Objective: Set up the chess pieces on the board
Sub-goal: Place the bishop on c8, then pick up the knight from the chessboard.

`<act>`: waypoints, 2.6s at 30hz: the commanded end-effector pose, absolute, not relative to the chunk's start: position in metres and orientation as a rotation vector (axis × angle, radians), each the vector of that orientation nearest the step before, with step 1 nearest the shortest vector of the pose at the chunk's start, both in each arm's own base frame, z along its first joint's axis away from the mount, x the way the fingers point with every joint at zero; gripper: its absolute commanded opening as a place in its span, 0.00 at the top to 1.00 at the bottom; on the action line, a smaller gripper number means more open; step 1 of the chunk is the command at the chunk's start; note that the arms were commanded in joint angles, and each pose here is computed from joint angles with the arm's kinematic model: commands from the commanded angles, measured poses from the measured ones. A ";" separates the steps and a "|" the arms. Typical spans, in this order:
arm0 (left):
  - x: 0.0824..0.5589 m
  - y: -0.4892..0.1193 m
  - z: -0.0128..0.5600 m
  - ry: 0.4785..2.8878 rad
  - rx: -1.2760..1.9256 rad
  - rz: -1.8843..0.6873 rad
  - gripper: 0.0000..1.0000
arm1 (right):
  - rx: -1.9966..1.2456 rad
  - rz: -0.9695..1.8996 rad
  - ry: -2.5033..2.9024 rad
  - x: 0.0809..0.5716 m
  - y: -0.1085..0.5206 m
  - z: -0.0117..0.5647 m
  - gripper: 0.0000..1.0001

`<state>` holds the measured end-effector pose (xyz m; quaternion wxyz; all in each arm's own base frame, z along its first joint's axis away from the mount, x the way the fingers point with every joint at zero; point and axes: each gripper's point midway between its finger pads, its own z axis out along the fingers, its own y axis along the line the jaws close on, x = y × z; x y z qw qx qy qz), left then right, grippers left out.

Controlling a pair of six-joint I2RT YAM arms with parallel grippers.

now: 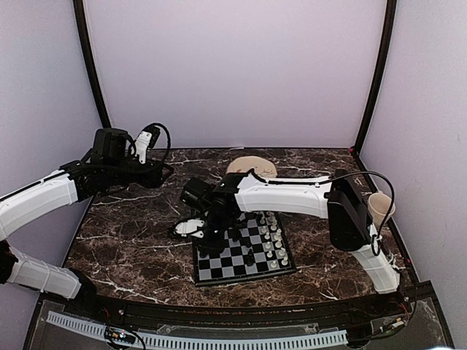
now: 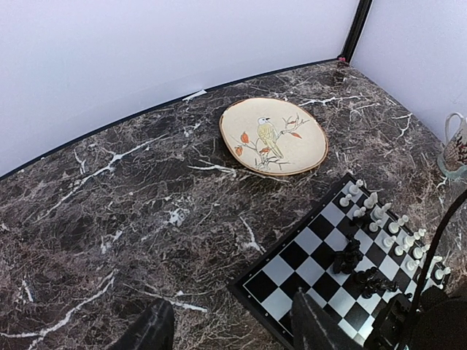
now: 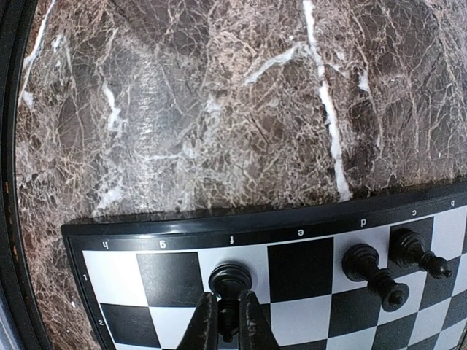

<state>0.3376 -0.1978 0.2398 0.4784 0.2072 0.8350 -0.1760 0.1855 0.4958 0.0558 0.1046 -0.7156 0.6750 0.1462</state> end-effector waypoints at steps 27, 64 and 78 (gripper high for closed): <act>0.329 -0.205 0.239 1.992 0.591 -0.469 0.41 | -2.115 0.395 1.878 0.177 0.489 0.108 0.64; 0.389 -0.304 0.187 2.119 0.839 -0.088 0.05 | -1.311 0.611 1.944 0.289 0.246 0.171 0.62; 0.350 -0.400 0.129 2.296 1.135 -0.556 0.49 | -1.321 0.587 1.942 0.291 0.241 0.165 0.62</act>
